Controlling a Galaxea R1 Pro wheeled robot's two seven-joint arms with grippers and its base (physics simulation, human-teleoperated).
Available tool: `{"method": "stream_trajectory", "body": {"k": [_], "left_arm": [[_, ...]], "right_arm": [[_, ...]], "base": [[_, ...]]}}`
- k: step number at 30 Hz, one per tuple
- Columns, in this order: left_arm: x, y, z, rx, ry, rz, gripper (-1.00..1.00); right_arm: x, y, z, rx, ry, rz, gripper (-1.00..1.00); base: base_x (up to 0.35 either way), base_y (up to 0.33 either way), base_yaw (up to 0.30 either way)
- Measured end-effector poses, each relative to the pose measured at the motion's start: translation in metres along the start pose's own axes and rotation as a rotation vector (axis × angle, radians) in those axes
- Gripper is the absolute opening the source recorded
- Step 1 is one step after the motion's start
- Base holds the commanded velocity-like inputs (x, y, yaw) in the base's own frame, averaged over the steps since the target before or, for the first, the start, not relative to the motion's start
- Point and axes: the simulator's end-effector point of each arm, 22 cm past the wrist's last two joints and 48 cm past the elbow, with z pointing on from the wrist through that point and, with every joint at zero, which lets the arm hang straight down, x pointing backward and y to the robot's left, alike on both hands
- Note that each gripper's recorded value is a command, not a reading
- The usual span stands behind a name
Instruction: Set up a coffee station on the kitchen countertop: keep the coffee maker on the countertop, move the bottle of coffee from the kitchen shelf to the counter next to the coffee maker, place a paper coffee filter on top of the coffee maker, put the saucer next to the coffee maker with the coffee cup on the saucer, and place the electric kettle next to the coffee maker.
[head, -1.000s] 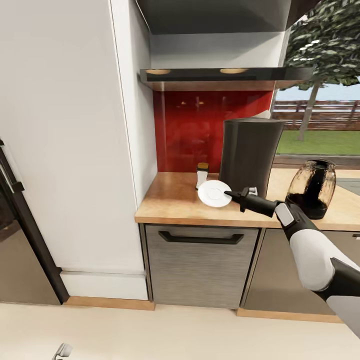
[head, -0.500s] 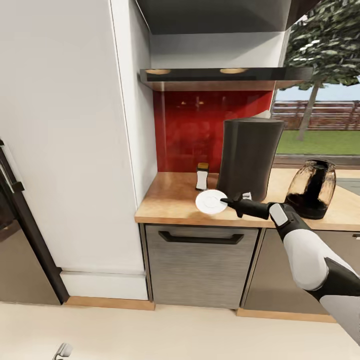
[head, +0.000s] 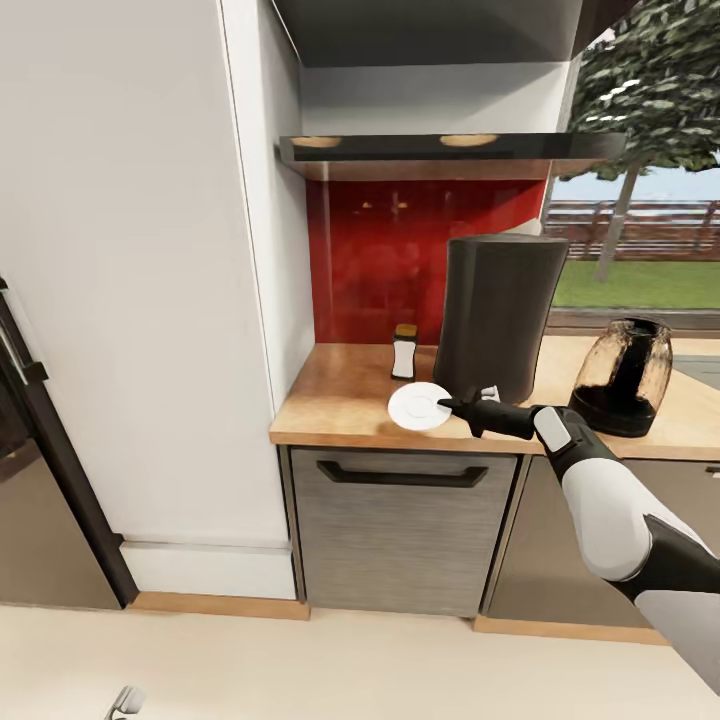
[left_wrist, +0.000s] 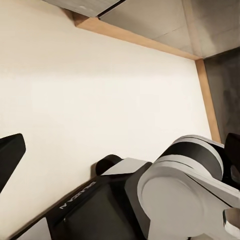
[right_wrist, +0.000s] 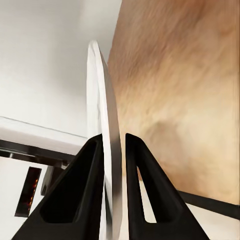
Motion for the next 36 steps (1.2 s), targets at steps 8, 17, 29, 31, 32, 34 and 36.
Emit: {"method": "stream_trajectory", "body": {"k": [8,17,29,31,32,34,36], "left_arm": [[0.002,0.003,0.002,0.0,0.0,0.0,1.0],[0.002,0.003,0.001,0.0,-0.001,0.0,1.0],[0.002,0.003,0.002,0.0,-0.001,0.0,1.0],[0.001,0.003,0.002,0.0,-0.002,0.0,1.0],[0.001,0.003,0.002,0.0,-0.001,0.0,1.0],[0.002,0.003,0.002,0.0,-0.001,0.0,1.0],[0.002,0.003,0.002,0.0,-0.001,0.0,1.0]], "right_arm": [[0.002,-0.003,0.0,-0.002,-0.001,0.001,-1.0],[0.002,-0.003,0.0,-0.002,-0.001,0.001,-1.0],[0.001,-0.009,0.0,0.024,-0.002,0.0,-1.0],[-0.001,-0.017,-0.001,0.054,-0.014,0.013,-1.0],[-0.003,-0.018,-0.002,0.056,-0.019,0.02,-1.0],[-0.005,-0.02,-0.004,0.06,-0.032,0.035,-1.0],[-0.007,-0.022,-0.005,0.061,-0.04,0.045,-1.0]], "base": [[0.0,0.0,0.0],[0.1,0.0,0.0],[0.088,0.0,0.0],[0.013,0.0,0.0],[0.007,0.0,0.0],[0.004,0.0,0.0],[0.002,0.0,0.0]]}}
